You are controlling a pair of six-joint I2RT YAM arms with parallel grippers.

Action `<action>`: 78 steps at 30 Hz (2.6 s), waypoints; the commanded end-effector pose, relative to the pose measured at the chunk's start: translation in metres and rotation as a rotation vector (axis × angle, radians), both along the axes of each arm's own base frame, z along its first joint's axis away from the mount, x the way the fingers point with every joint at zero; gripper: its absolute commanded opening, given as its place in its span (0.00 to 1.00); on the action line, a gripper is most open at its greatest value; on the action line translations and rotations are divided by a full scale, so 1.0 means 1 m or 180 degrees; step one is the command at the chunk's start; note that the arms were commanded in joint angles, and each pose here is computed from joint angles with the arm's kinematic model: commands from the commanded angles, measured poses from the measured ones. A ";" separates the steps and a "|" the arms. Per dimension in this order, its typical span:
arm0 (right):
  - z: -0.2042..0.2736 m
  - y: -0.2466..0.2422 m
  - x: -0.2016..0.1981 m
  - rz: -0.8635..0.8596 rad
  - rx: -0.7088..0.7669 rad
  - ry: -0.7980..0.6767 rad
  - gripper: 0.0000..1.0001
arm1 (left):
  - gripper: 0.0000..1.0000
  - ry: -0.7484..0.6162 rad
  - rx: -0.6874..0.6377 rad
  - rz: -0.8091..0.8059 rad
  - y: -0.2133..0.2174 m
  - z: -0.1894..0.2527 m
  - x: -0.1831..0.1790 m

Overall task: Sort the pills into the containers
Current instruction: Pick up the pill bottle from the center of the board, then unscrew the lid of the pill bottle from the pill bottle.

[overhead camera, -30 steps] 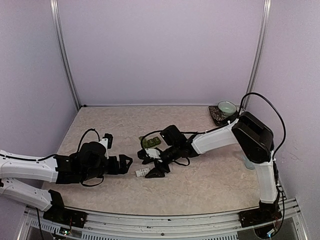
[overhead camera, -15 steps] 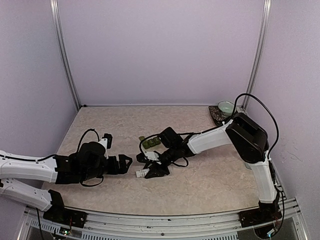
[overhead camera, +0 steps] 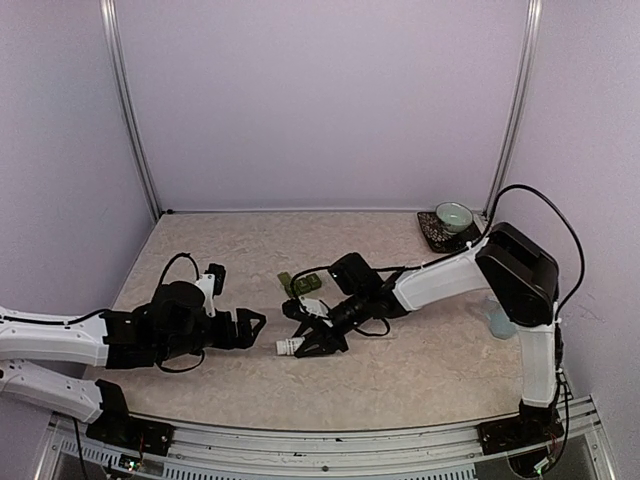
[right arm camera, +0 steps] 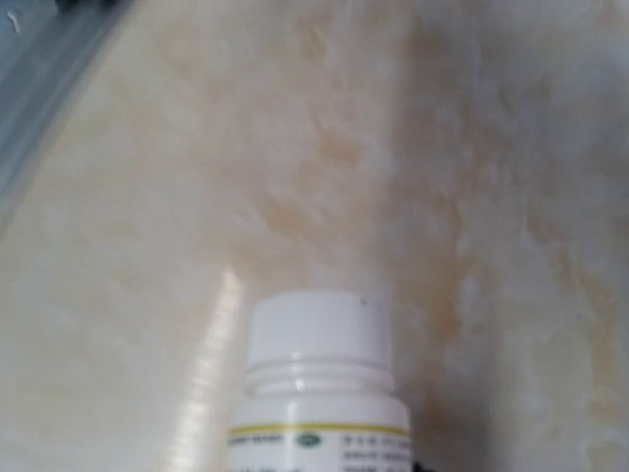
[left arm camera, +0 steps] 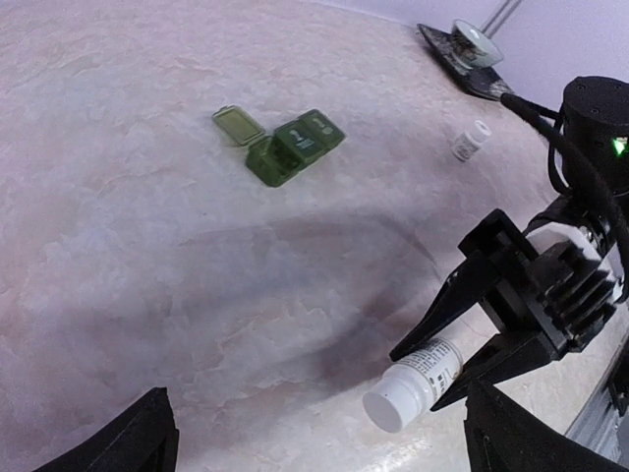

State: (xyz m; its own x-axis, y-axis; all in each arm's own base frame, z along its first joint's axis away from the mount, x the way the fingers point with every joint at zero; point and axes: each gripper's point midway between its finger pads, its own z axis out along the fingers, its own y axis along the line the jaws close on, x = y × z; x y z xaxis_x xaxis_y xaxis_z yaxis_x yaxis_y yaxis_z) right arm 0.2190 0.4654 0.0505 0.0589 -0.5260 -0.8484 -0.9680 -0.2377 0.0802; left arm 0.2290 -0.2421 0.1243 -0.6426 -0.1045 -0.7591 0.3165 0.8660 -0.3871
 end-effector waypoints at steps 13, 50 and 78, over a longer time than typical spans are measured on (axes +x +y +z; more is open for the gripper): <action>0.213 -0.073 -0.064 -0.0472 0.1674 0.0775 0.22 | 0.99 -0.1940 -0.0420 -0.2358 -0.101 0.180 -0.083; 0.251 -0.101 -0.103 -0.0017 0.2056 0.1238 0.18 | 0.26 -0.2424 -0.0587 -0.3451 -0.161 0.216 -0.113; 0.266 -0.122 -0.064 -0.1353 0.2502 -0.0236 0.12 | 0.93 -0.1485 -0.0817 -0.2025 -0.161 0.212 -0.055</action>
